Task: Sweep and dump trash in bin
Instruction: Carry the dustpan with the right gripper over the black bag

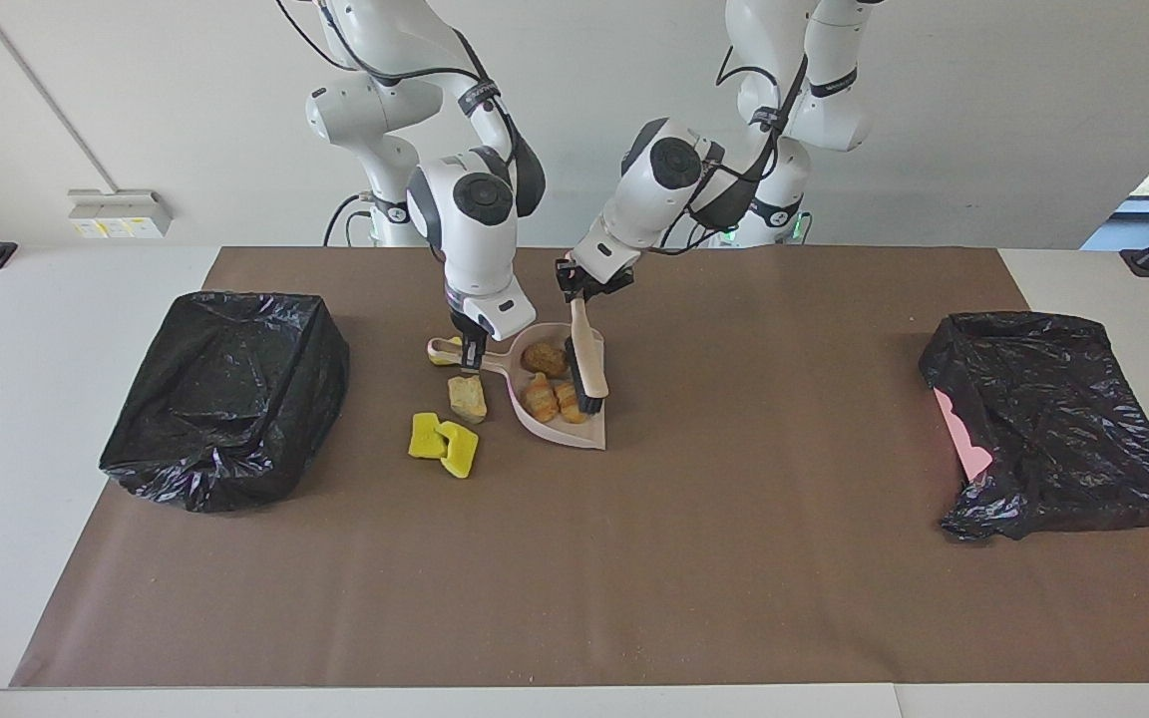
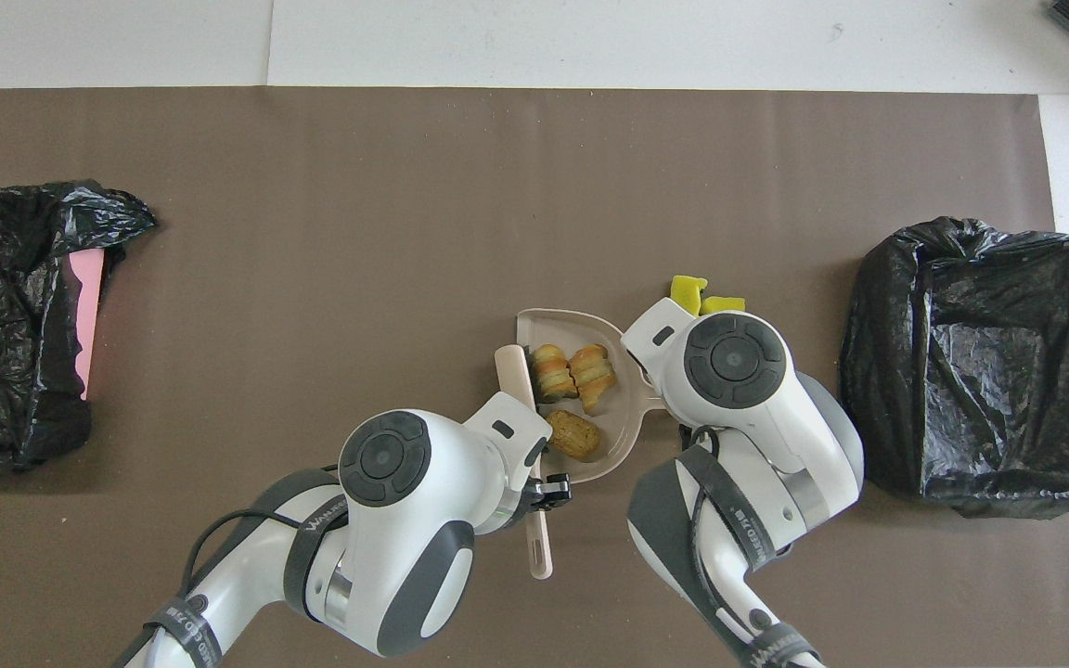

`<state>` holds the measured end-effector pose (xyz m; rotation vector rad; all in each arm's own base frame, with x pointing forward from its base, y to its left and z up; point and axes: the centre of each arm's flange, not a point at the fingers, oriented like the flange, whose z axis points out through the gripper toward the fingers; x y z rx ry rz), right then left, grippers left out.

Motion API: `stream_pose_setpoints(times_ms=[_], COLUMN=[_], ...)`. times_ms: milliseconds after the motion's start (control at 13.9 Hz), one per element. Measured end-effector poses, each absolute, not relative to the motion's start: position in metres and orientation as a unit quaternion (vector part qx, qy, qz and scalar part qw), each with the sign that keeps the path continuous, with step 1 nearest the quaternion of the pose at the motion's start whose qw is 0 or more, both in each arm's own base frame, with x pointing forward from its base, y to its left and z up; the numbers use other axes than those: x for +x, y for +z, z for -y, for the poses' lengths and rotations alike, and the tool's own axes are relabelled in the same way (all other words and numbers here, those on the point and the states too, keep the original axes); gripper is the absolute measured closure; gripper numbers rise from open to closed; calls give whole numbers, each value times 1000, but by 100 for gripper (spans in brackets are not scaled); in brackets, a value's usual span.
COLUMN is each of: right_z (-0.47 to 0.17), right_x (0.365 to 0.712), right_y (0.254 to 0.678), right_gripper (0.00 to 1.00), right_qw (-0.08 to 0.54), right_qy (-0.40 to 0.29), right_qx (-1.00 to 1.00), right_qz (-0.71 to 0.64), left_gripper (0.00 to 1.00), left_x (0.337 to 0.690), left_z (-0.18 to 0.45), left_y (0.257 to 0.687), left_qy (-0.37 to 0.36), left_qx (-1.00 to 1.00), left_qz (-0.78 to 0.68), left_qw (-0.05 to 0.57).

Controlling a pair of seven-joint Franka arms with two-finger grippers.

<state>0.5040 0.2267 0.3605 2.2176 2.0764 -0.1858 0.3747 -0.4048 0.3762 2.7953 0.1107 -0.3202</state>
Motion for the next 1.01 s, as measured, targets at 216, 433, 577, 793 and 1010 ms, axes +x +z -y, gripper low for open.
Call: stream_pose_setpoints(times_ms=[216, 433, 577, 793, 1010], right_z=[-227, -226, -219, -169, -95], right_x=[504, 505, 511, 533, 550], right_y=[361, 362, 368, 406, 471], right_gripper=[69, 69, 69, 69, 69], right_qw=[49, 49, 50, 41, 24], right_qy=[-61, -60, -60, -58, -42], right_qx=[728, 728, 735, 762, 790], right_qz=[-681, -681, -674, -644, -611], left_gripper=[74, 74, 74, 74, 74], left_x=[378, 366, 343, 297, 250], left_z=[390, 381, 388, 402, 407], left_y=[372, 378, 388, 399, 394], left_qy=[-119, -127, -134, -134, -131], left_qx=[986, 989, 988, 989, 990], left_qz=[-26, -62, -73, -52, -18], left_qw=[115, 39, 2, -32, -47])
